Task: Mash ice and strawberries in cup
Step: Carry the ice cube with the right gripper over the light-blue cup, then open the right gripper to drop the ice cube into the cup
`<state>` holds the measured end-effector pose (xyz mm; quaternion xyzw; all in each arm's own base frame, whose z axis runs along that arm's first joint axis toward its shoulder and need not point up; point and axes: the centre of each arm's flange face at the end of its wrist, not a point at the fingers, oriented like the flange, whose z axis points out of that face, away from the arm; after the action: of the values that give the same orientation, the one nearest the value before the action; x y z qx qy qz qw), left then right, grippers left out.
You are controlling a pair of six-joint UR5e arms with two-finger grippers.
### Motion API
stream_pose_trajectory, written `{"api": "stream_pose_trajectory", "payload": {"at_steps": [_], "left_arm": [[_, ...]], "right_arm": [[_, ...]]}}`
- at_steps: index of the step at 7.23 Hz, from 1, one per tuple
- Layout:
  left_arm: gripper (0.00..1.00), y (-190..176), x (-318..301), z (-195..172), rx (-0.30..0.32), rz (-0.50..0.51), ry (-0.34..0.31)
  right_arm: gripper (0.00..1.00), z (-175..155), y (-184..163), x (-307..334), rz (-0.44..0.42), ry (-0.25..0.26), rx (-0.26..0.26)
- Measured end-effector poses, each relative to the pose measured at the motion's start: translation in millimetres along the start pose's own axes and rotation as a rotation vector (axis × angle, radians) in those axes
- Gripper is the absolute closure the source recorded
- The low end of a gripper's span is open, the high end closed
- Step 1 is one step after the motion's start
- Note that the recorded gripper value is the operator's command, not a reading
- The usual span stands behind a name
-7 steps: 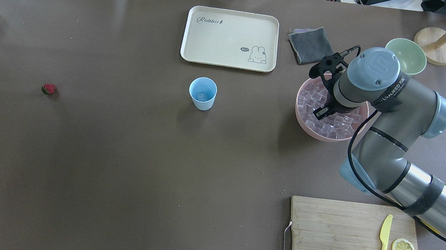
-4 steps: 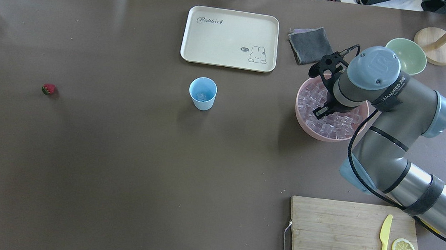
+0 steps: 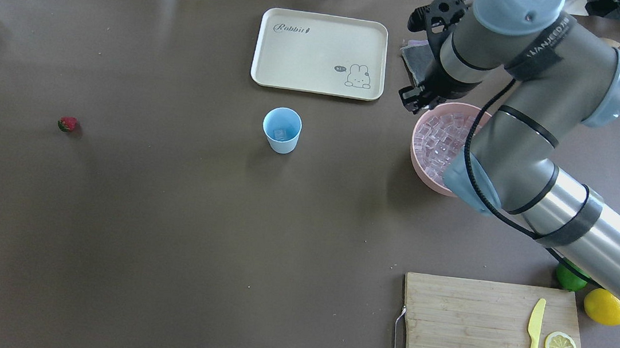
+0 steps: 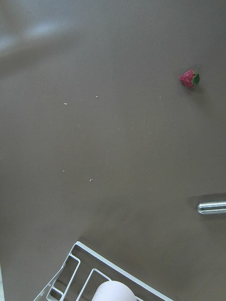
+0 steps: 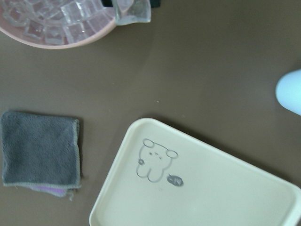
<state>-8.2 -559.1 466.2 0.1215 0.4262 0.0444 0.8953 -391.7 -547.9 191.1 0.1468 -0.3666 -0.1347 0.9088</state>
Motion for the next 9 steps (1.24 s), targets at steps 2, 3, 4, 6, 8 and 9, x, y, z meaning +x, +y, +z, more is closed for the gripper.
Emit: {"api": "stream_pose_trajectory", "payload": {"at_steps": [2, 3, 4, 6, 8, 9], "left_arm": [[0.02, 0, 0, 0, 0.0, 0.001, 0.0], [0.02, 0, 0, 0, 0.0, 0.002, 0.0], [0.02, 1, -1, 1, -0.001, 0.002, 0.0], [0.02, 4, -1, 5, -0.01, 0.005, 0.0], [0.02, 11, -3, 13, -0.012, 0.017, 0.004], [0.02, 20, -8, 16, -0.002, 0.029, 0.006]], "right_arm": [[1.0, -29, -29, -82, 0.107, -0.014, -0.002], [1.0, -27, -40, -120, 0.152, -0.002, 0.001], [1.0, -19, -50, -154, 0.185, 0.011, -0.001], [1.0, 14, -54, -196, 0.208, 0.032, 0.027], [1.0, 44, -55, -205, 0.213, 0.053, 0.034], [1.0, 52, -53, -208, 0.209, 0.06, 0.032]]}}
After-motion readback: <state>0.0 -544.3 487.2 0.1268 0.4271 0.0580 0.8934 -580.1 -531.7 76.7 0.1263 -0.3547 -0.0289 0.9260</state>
